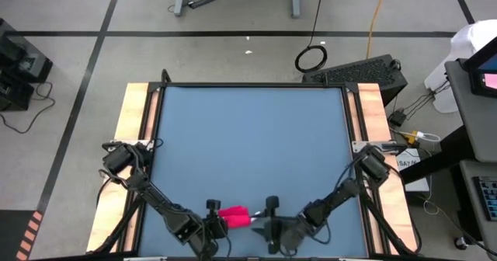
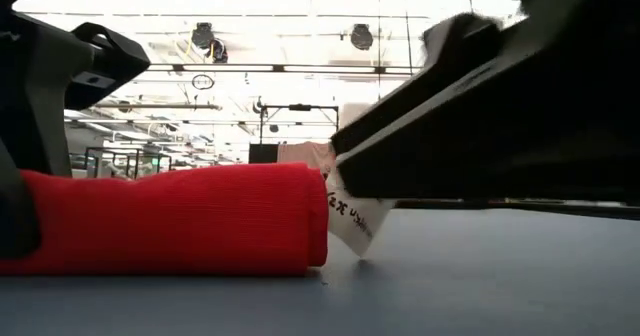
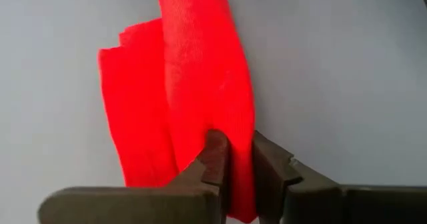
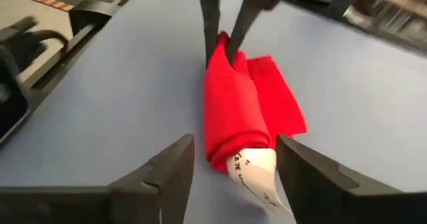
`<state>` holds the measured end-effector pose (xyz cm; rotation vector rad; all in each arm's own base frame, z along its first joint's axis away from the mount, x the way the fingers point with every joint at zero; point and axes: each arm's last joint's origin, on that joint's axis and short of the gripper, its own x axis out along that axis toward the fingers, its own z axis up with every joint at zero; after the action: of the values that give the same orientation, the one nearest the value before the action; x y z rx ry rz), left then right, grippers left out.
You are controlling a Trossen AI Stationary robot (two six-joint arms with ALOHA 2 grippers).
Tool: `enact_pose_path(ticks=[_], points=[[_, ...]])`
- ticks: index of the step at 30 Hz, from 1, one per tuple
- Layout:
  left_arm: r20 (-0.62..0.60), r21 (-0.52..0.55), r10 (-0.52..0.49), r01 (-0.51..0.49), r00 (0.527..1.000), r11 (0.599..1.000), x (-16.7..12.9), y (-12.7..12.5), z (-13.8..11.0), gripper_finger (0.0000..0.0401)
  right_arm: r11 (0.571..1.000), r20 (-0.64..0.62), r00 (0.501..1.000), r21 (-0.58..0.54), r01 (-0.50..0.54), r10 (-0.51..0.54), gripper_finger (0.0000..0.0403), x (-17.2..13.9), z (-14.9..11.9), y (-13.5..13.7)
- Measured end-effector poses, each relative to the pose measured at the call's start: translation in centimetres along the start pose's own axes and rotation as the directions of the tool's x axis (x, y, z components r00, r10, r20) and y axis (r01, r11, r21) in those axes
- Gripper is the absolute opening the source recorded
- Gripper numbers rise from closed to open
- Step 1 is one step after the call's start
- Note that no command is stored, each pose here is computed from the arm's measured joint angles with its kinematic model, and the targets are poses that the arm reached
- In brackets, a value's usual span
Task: Roll towel
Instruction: Roll the red towel
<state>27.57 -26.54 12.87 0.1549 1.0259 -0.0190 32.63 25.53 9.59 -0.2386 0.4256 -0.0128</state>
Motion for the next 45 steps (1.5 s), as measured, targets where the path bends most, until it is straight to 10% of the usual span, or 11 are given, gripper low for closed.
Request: enact_pose_path(ticks=[33, 45], points=[[-0.068, -0.083, -0.018, 0.012, 0.998, 0.996, -0.9, 2.2, 0.9, 0.0039, 0.989, 0.100, 0.995, -0.147, 0.011, 0.003, 0.0201, 4.2, -0.9, -2.7], [-0.072, -0.080, -0.009, 0.004, 0.997, 0.997, -1.0, 2.2, 0.8, 0.0039, 0.984, -0.005, 0.987, 0.076, -0.158, 0.159, 0.0182, 6.3, -1.8, -5.5]])
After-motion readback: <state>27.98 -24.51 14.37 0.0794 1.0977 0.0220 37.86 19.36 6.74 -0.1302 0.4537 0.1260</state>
